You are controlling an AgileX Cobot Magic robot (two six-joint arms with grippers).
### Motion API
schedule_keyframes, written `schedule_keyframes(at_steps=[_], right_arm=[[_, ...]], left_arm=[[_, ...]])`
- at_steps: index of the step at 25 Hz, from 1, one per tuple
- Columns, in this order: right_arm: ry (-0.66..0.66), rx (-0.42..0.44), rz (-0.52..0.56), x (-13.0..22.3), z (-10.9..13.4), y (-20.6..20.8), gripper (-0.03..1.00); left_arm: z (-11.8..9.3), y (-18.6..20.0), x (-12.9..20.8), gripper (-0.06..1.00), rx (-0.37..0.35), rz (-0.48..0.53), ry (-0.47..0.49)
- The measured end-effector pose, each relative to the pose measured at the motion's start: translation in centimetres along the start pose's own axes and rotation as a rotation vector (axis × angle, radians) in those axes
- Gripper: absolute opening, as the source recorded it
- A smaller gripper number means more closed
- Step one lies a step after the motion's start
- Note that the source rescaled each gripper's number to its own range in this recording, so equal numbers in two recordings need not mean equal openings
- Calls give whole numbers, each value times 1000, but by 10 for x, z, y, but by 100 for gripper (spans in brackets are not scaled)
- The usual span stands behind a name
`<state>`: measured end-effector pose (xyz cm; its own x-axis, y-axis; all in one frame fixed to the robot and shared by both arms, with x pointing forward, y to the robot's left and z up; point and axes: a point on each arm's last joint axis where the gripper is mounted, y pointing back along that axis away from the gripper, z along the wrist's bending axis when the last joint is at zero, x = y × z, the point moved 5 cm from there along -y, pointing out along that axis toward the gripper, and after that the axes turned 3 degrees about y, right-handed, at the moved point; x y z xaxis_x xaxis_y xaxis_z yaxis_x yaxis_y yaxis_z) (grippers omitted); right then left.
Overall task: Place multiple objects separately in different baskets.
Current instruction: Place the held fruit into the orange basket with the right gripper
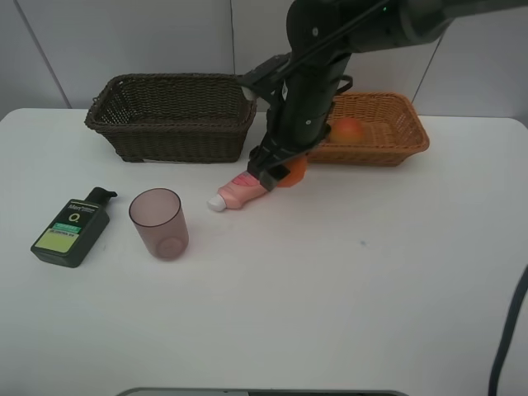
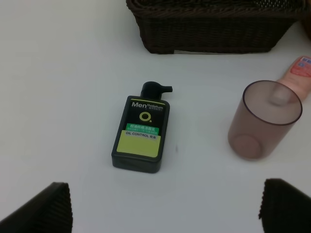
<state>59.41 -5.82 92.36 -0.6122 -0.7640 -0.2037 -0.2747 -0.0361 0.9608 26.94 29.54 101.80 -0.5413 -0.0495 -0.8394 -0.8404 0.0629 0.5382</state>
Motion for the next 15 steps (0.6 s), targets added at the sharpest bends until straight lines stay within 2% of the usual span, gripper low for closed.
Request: schedule_keyframes(at_steps=[9, 15], right_arm=[[-427, 145, -38, 5, -100, 34, 45], [-586, 197, -72, 18, -150, 49, 45]], left_arm=[[0, 0, 0, 99, 0, 0, 0], [0, 0, 0, 99, 0, 0, 0]])
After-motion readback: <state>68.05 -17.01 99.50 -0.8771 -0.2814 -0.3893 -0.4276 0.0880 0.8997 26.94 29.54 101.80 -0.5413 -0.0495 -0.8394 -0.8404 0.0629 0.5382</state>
